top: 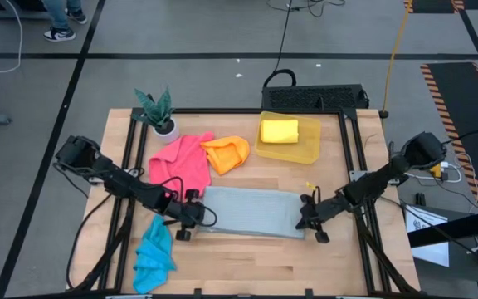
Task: Fold microfiber towels
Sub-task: Fold the gray kitchen towel
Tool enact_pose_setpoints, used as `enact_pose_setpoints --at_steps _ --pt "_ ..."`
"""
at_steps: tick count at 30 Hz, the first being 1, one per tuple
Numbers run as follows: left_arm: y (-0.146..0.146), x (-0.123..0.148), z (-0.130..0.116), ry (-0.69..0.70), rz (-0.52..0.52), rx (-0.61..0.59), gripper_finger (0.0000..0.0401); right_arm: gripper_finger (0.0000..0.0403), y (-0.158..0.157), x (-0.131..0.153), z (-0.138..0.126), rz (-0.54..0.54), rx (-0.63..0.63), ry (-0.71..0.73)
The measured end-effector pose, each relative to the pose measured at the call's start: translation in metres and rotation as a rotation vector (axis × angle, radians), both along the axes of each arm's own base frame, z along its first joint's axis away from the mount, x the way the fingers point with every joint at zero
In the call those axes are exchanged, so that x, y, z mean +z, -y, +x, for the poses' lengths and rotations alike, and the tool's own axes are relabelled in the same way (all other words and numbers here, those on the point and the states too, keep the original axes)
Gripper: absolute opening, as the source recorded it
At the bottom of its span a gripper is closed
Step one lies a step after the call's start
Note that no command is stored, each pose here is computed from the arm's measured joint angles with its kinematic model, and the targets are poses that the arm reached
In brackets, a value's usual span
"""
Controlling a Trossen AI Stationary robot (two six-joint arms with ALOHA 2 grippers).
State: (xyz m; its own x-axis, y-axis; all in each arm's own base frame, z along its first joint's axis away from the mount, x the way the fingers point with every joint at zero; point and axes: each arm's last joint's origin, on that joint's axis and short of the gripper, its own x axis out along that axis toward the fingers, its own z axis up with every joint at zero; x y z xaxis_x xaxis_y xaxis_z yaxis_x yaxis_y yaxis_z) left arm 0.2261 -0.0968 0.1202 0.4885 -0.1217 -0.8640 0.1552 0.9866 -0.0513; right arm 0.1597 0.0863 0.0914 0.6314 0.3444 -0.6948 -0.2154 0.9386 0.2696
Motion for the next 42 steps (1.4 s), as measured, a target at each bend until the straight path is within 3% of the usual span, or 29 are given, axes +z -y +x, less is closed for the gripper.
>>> enact_pose_setpoints --at_steps 8,12,17,21,24,29,34,39,42 --pt "0.006 0.005 0.003 0.054 -0.082 0.031 0.0110 0.0000 0.010 0.004 -0.016 -0.081 -0.026 -0.111" --pt "0.012 0.019 0.015 0.108 -0.126 -0.011 0.0111 0.0000 0.015 0.019 -0.023 -0.088 -0.091 -0.088" --pt "0.015 0.043 0.032 0.224 0.037 -0.072 0.0111 0.0000 0.015 0.041 -0.016 0.019 -0.133 0.093" --pt "0.002 0.042 0.036 0.250 0.242 -0.061 0.0111 0.0000 0.018 0.033 -0.015 0.037 -0.203 0.016" --pt "-0.016 0.036 0.035 0.188 0.293 -0.020 0.0111 0.0000 0.020 0.019 -0.017 0.042 -0.260 -0.077" --pt "-0.039 0.012 0.029 0.065 0.223 0.041 0.0110 0.0000 0.023 0.006 -0.020 0.037 -0.317 -0.169" --pt "-0.035 -0.003 0.024 0.014 0.119 0.110 0.0110 0.0000 0.028 0.005 -0.030 0.073 -0.272 -0.297" --pt "-0.018 0.003 0.024 0.046 0.112 0.098 0.0110 0.0000 0.028 0.023 -0.029 0.084 -0.231 -0.186" --pt "-0.012 0.012 0.027 0.090 0.174 0.063 0.0110 0.0000 0.036 0.040 -0.020 0.022 -0.459 0.026"
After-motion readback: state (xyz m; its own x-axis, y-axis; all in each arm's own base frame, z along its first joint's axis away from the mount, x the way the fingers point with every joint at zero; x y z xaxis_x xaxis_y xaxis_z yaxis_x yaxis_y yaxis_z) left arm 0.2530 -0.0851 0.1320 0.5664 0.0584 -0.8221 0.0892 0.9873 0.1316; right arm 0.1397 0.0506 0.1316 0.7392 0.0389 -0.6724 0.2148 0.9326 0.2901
